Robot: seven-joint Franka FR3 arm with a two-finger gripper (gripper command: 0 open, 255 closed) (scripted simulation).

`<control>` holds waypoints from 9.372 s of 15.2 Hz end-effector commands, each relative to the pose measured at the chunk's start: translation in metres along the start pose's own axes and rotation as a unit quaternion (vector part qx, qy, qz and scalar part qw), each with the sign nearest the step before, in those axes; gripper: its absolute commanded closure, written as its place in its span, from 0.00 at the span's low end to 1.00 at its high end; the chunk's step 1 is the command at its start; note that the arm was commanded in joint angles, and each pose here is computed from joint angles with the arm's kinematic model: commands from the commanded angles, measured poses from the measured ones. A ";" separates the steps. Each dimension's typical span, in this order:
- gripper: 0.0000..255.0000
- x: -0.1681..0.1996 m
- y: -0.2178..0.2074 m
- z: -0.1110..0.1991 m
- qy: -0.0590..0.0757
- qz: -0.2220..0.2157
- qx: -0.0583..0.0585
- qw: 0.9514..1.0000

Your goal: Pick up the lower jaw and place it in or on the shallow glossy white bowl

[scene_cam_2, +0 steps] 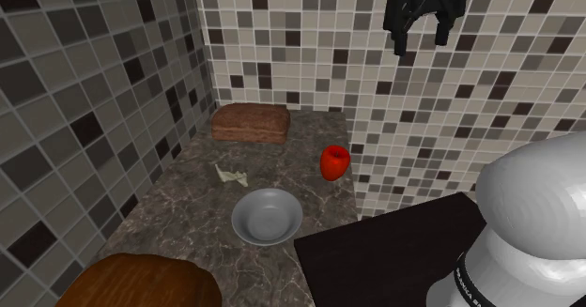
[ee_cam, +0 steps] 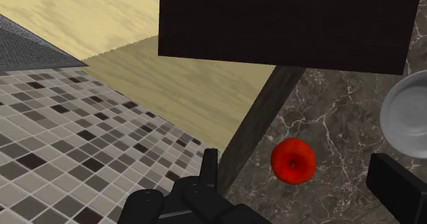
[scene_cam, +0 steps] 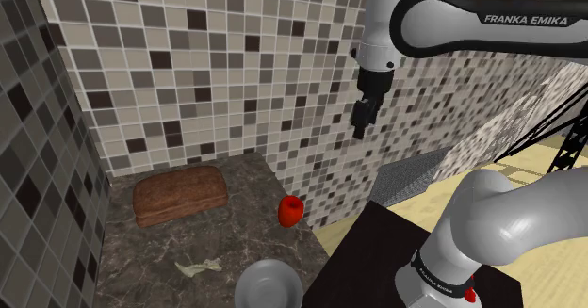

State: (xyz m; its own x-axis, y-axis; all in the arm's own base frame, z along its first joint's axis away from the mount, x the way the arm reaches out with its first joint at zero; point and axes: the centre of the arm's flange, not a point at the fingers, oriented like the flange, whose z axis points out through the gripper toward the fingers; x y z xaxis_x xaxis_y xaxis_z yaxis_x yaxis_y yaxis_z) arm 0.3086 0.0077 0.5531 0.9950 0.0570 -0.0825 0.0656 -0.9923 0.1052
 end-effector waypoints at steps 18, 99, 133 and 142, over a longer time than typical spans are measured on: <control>0.00 0.137 -0.127 0.117 0.009 -0.149 0.008 0.989; 1.00 0.308 -0.347 0.339 -0.100 -0.391 0.098 0.910; 1.00 0.267 -0.382 0.344 0.080 -0.365 0.036 0.927; 1.00 0.263 -0.377 0.297 0.080 -0.365 0.036 0.927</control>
State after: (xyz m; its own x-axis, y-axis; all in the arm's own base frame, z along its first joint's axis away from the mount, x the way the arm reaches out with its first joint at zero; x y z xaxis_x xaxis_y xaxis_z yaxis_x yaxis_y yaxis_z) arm 0.5236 0.3637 0.1918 0.6860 0.7263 0.0428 0.7266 -0.6869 0.0118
